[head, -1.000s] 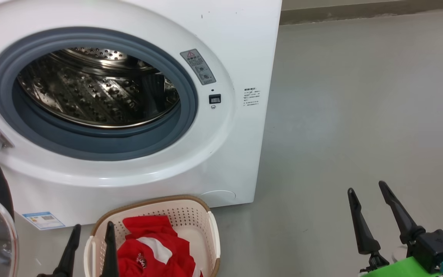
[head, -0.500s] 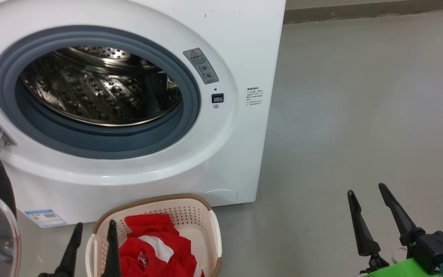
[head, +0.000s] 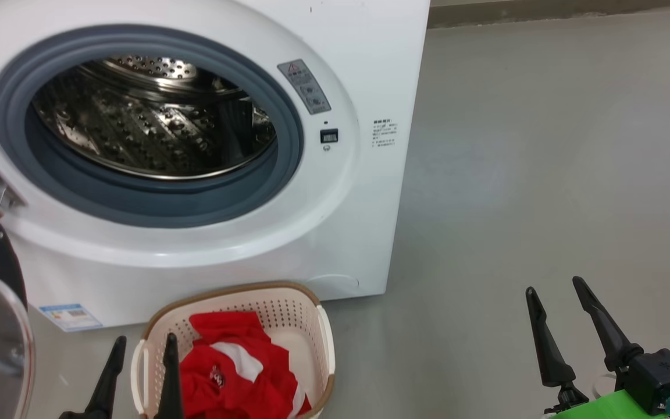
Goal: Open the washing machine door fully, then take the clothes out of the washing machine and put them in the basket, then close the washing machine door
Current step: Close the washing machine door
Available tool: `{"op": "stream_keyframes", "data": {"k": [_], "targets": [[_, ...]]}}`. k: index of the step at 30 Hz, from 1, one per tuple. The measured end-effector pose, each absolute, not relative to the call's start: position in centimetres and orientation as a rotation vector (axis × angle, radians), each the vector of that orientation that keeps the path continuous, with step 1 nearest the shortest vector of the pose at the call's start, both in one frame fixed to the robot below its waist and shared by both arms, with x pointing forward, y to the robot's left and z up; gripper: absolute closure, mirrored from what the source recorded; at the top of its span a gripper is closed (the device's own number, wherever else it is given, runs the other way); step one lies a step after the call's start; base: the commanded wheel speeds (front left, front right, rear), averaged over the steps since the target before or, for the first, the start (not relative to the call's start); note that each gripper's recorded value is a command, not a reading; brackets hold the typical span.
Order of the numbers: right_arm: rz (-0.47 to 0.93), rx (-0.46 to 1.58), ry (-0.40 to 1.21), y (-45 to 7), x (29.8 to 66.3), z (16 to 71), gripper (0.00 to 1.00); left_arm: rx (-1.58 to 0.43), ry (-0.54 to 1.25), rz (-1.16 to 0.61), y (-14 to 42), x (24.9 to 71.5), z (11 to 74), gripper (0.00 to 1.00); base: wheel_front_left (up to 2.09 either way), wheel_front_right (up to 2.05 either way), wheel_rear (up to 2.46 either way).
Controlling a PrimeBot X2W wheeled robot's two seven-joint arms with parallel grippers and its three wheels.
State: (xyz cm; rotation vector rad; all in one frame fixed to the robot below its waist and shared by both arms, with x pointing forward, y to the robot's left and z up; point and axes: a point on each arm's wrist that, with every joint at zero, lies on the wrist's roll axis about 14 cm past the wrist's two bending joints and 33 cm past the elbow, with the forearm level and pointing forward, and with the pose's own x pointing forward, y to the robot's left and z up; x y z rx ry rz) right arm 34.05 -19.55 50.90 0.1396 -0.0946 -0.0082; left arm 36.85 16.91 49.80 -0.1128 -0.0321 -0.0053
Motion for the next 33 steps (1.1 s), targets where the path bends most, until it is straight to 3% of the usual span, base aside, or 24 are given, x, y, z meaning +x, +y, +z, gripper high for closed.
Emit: {"op": "stream_keyframes", "data": {"k": [11, 33], "targets": [[-0.005, 0.141, -0.091, -19.44, 34.17, 50.79, 0.0, -0.111, -0.028, -0.01, 16.81, 36.79, 49.66, 0.0, -1.08, 1.08, 0.0], [0.011, 0.141, -0.088, -18.96, 34.76, 50.73, 0.0, -0.089, -0.045, 0.028, 17.36, 36.82, 50.01, 0.0, -0.02, 0.02, 0.0]]}}
